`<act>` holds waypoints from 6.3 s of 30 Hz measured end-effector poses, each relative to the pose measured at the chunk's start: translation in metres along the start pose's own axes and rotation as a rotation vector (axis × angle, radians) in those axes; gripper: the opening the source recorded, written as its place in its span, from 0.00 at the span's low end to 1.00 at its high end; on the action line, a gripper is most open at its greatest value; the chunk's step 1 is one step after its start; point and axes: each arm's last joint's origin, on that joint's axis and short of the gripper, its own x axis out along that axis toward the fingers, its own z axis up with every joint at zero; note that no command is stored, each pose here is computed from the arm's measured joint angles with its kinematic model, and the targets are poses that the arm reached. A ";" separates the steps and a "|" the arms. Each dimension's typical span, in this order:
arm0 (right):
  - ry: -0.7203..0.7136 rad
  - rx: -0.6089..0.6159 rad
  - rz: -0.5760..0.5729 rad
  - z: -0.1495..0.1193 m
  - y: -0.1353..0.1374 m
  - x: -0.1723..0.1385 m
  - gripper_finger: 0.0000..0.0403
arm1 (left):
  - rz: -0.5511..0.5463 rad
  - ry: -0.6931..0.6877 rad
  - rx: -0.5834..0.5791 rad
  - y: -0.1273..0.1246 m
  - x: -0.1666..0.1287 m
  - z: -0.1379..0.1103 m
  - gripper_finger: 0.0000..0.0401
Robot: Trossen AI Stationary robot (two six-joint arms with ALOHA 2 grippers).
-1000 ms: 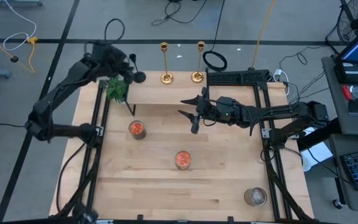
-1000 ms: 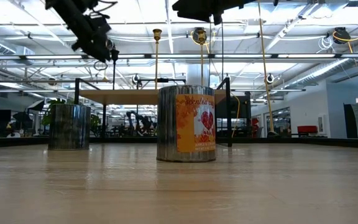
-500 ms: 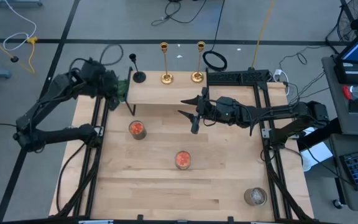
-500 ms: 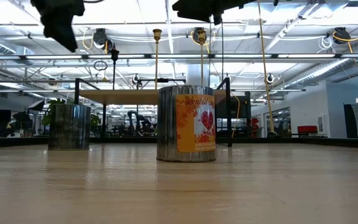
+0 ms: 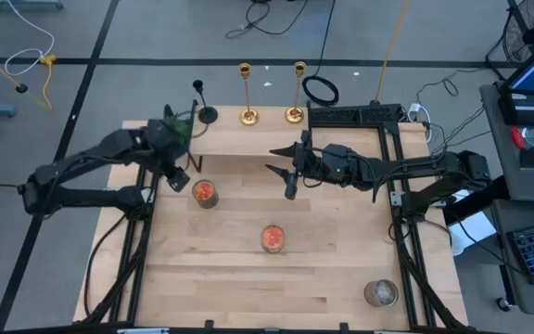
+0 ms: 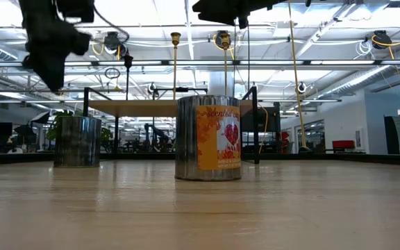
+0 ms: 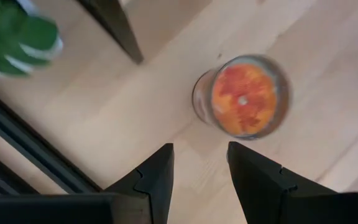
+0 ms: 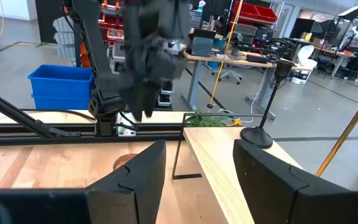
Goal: Pick & Place candle stick holders
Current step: Put the left scented candle on the shelf
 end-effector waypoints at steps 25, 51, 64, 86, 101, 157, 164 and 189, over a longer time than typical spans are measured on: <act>0.018 -0.007 0.002 -0.002 0.000 0.000 0.46 | -0.015 -0.082 -0.028 -0.018 0.053 -0.012 0.40; 0.145 0.014 0.020 -0.014 0.004 -0.002 0.46 | 0.031 -0.076 0.015 -0.018 0.076 -0.025 0.19; 0.145 0.014 0.020 -0.014 0.004 -0.002 0.46 | -0.109 -0.156 0.061 -0.036 0.071 -0.019 0.02; 0.140 0.014 0.020 -0.014 0.004 -0.001 0.46 | -0.024 -0.675 0.239 -0.067 -0.065 0.030 0.01; 0.140 0.014 0.020 -0.014 0.004 -0.001 0.46 | 0.230 -0.494 0.071 -0.010 -0.043 0.078 0.00; 0.171 0.018 0.168 -0.017 0.009 -0.003 0.46 | 0.232 -0.469 -0.006 0.036 -0.027 0.110 0.21; 0.301 0.055 0.250 -0.036 0.027 0.000 0.46 | 0.227 -0.542 0.018 0.033 -0.046 0.098 0.21; 0.629 0.168 0.342 -0.105 0.100 0.011 0.46 | -0.310 -0.874 0.508 -0.030 -0.070 0.024 0.21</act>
